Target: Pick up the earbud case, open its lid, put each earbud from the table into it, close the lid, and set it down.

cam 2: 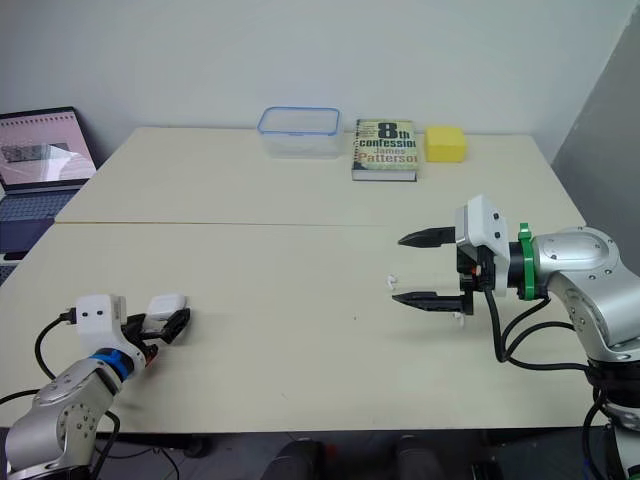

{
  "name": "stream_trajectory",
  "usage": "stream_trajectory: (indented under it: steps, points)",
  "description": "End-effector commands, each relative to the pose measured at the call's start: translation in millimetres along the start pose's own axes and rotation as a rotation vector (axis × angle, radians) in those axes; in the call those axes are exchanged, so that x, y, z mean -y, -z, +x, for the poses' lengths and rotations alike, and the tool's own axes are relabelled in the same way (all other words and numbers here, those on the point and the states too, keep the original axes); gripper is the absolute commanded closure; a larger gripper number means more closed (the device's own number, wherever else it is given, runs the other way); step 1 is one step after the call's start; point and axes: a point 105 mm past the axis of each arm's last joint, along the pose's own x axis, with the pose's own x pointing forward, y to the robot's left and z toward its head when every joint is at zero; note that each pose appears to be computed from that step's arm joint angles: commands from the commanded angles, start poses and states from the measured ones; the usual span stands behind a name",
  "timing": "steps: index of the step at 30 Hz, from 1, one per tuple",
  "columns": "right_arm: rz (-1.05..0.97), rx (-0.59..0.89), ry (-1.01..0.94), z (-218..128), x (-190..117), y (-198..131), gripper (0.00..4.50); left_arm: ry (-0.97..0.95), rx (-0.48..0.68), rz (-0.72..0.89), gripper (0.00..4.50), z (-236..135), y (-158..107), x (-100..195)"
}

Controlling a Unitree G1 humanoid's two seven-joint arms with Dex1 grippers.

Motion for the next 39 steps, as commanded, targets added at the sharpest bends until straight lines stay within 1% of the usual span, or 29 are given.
stream_trajectory:
  steps: [1,3,5,6,10,15,18,19,20,23,25,28,31,35,39]
  points:
    - [-0.041,0.021,-0.011,0,1,-10,0.16,-0.007,-0.094,-0.034,0.0,5,18,2]
    - [-0.042,0.022,-0.013,1,1,-11,0.16,-0.01,-0.099,-0.045,0.0,6,18,2]
    - [-0.042,0.023,-0.013,1,1,-11,0.0,-0.014,-0.105,-0.046,0.4,7,18,2]
    - [-0.043,0.023,-0.013,1,1,-11,0.0,-0.013,-0.111,-0.047,0.57,7,18,2]
    - [-0.043,0.025,-0.012,2,0,-11,0.0,-0.013,-0.146,-0.036,1.73,8,23,-1]
    - [-0.038,0.022,-0.003,0,-2,-10,0.0,-0.01,-0.175,-0.005,1.75,5,29,-11]
    - [-0.033,0.019,0.006,-1,-3,-9,0.0,0.034,-0.158,0.024,1.75,4,25,-7]
    - [-0.026,0.018,0.016,-2,-3,-8,0.0,0.089,-0.134,0.052,1.75,4,21,1]
    - [-0.013,0.016,0.028,-3,-4,-7,0.0,0.196,-0.096,0.099,1.75,3,15,20]
    - [0.045,-0.004,0.052,-6,-7,0,0.0,0.437,-0.014,0.207,1.75,-4,5,65]
    - [0.122,-0.006,0.061,-8,-10,6,0.0,0.586,0.052,0.285,1.75,-11,-1,94]
    - [0.25,-0.007,0.066,-5,-18,13,0.0,0.768,0.148,0.352,1.75,-20,-7,135]
    - [0.409,-0.039,0.092,2,-24,24,0.0,0.955,0.241,0.46,1.75,-32,-7,176]
    - [0.671,-0.046,0.047,13,-37,30,0.0,1.148,0.349,0.587,1.75,-50,-6,210]
    - [0.84,-0.041,-0.007,23,-50,33,0.0,1.253,0.451,0.651,1.75,-58,-11,228]
